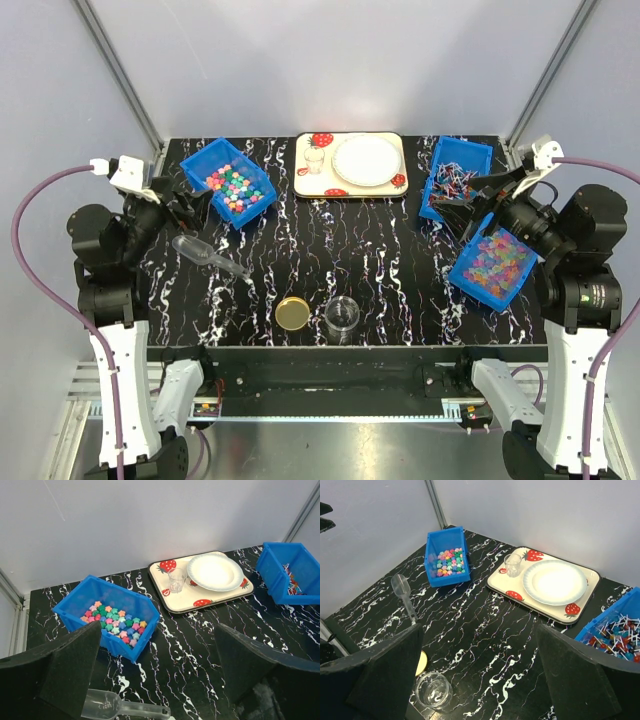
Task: Pack the candies
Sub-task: Pick up the spatula from the center of the board.
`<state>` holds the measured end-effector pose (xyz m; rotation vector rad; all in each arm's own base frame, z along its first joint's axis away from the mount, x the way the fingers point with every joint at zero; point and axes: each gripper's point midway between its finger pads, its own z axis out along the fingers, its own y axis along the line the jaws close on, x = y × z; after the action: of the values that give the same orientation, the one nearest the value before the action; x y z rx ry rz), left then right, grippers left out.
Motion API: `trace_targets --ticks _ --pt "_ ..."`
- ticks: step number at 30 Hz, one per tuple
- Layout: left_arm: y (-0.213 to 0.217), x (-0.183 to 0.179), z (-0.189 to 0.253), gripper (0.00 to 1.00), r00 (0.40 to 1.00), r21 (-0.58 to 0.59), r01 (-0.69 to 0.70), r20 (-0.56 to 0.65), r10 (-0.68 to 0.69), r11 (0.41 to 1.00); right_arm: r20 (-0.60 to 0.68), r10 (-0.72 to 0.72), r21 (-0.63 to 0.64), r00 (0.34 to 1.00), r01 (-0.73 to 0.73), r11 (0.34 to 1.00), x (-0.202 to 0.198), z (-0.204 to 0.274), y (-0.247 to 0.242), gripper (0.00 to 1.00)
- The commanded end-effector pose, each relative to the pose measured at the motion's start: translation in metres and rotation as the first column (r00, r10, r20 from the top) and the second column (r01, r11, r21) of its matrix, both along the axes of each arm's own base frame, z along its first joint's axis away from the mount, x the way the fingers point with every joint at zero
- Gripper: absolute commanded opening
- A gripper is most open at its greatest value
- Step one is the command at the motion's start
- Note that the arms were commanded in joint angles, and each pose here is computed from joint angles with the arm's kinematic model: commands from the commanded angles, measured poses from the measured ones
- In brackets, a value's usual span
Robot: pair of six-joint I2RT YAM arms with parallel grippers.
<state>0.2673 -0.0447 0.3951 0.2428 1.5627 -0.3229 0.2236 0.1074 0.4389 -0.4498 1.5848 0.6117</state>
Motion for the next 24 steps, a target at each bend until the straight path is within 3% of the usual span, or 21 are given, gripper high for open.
trace_targets --ticks 1,9,21,24 --pt "-0.001 0.000 0.013 0.99 0.998 0.009 0.009 0.056 -0.010 1.000 0.031 0.011 0.002 0.999 -0.011 1.000 0.001 0.006 0.001 1.00" --pt "-0.004 -0.001 0.012 0.99 0.998 0.013 0.028 0.056 -0.028 1.000 0.029 0.004 -0.010 1.000 -0.003 1.000 0.006 -0.001 -0.001 1.00" --pt "0.006 0.008 0.004 0.99 0.999 0.046 -0.013 0.043 0.011 0.999 -0.034 0.170 0.030 0.985 -0.169 0.985 0.019 -0.021 0.019 1.00" --pt "0.013 0.010 0.010 0.99 0.998 0.101 -0.038 0.051 0.033 0.994 -0.061 0.188 0.042 0.980 -0.186 0.982 0.024 -0.026 0.021 1.00"
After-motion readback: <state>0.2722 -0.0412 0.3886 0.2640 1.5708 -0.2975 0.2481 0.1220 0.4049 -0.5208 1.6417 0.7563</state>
